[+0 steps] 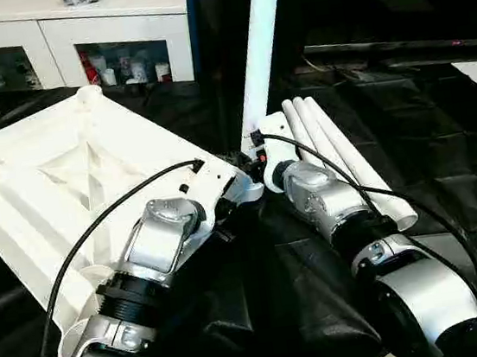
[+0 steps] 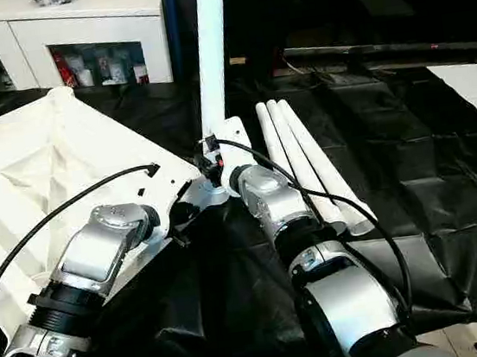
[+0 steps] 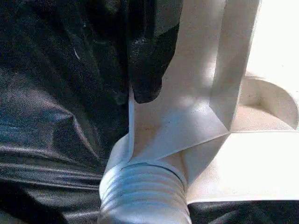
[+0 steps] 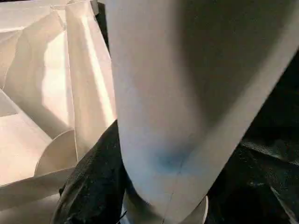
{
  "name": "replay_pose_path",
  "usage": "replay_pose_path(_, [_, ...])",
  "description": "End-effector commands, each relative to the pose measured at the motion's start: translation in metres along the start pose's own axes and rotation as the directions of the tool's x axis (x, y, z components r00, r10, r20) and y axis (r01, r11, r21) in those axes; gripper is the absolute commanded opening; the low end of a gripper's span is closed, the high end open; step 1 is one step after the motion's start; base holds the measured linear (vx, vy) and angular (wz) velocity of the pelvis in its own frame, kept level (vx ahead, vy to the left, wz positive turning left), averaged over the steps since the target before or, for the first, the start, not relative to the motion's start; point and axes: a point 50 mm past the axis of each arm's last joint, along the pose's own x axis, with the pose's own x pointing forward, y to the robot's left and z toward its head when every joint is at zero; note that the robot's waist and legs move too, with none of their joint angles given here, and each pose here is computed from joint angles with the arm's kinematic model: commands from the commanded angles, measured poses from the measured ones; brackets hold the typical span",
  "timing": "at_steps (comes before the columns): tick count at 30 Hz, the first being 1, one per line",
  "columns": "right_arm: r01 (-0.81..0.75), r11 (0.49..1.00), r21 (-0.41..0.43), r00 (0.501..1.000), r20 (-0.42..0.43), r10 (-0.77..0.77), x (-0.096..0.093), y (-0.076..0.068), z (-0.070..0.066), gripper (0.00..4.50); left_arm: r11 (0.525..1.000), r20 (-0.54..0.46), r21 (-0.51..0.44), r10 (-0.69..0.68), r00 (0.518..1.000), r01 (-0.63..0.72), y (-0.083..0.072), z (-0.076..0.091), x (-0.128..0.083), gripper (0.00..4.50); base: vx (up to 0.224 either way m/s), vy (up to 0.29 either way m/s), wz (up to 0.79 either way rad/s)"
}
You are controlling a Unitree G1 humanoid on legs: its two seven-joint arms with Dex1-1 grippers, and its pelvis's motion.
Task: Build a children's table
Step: Insert table leg to table base
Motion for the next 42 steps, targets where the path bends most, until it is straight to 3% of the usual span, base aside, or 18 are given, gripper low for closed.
replay_pose_path(1, [0.000,0.999,0.047,0.954,-0.299,0.014,-0.008,0.010,-0.069,1.88,0.995,0.117,0.074,-0.075,0.990,0.067,-0.019,0.035,-0.002,0.00,0.000,0.000,0.00])
replay_pose_path(2, [0.002,0.999,0.045,0.955,-0.296,0.011,-0.007,0.010,-0.068,1.88,0.995,0.116,0.073,-0.073,0.991,0.065,-0.019,0.035,-0.002,0.00,0.000,0.000,0.00])
replay_pose_path(5, [-0.017,0.998,0.065,0.963,-0.267,0.034,-0.005,0.011,-0.062,2.58,0.996,0.135,0.077,-0.064,0.989,0.054,-0.017,0.036,-0.003,0.00,0.000,0.000,0.00])
replay_pose_path(7, [-0.022,0.997,0.077,0.966,-0.255,0.041,-0.005,0.011,-0.060,2.61,0.995,0.146,0.082,-0.062,0.987,0.050,-0.016,0.037,-0.004,0.00,0.000,0.000,0.00])
replay_pose_path(15, [-0.083,0.993,0.084,0.984,-0.154,0.095,-0.003,0.008,-0.040,3.45,0.988,0.200,0.141,-0.086,0.976,0.058,-0.010,0.039,-0.011,0.00,0.000,0.000,0.00])
replay_pose_path(18, [-0.132,0.990,0.047,0.984,-0.118,0.136,-0.004,0.004,-0.030,3.68,0.983,0.208,0.164,-0.115,0.971,0.081,-0.010,0.038,-0.014,0.00,0.000,0.000,0.00])
replay_pose_path(19, [-0.173,0.985,-0.003,0.980,-0.097,0.172,-0.008,0.000,-0.024,3.79,0.980,0.202,0.179,-0.127,0.971,0.091,-0.008,0.034,-0.015,0.00,0.000,0.000,0.00])
replay_pose_path(22, [-0.215,0.976,-0.042,0.974,-0.082,0.211,-0.012,-0.004,-0.019,3.88,0.973,0.203,0.202,-0.154,0.967,0.113,-0.007,0.030,-0.017,0.00,0.000,0.000,0.00])
replay_pose_path(24, [-0.289,0.951,-0.106,0.957,-0.060,0.284,-0.023,-0.010,-0.012,3.88,0.949,0.223,0.262,-0.237,0.945,0.176,-0.006,0.026,-0.021,0.00,0.000,0.000,0.00])
replay_pose_path(27, [-0.359,0.920,-0.161,0.933,-0.055,0.354,-0.035,-0.015,-0.009,3.88,0.933,0.224,0.273,-0.299,0.928,0.235,-0.005,0.021,-0.026,0.00,0.000,0.000,0.00])
replay_pose_path(32, [-0.435,0.877,-0.202,0.900,-0.056,0.433,-0.052,-0.019,-0.006,3.88,0.915,0.213,0.291,-0.347,0.914,0.279,-0.001,0.015,-0.030,0.00,0.000,0.000,0.00])
replay_pose_path(33, [-0.460,0.850,-0.256,0.886,-0.074,0.457,-0.064,-0.026,-0.006,3.88,0.890,0.189,0.335,-0.385,0.903,0.310,0.003,0.008,-0.034,0.00,0.000,0.000,0.00])
replay_pose_path(35, [-0.480,0.831,-0.281,0.875,-0.092,0.475,-0.072,-0.029,-0.007,3.88,0.874,0.171,0.361,-0.406,0.898,0.326,0.005,0.004,-0.036,0.00,0.000,0.000,0.00])
replay_pose_path(42, [-0.522,0.802,-0.292,0.852,-0.121,0.510,-0.085,-0.032,-0.009,3.88,0.817,0.111,0.401,-0.492,0.863,0.414,0.008,-0.008,-0.044,0.00,0.000,0.000,0.00])
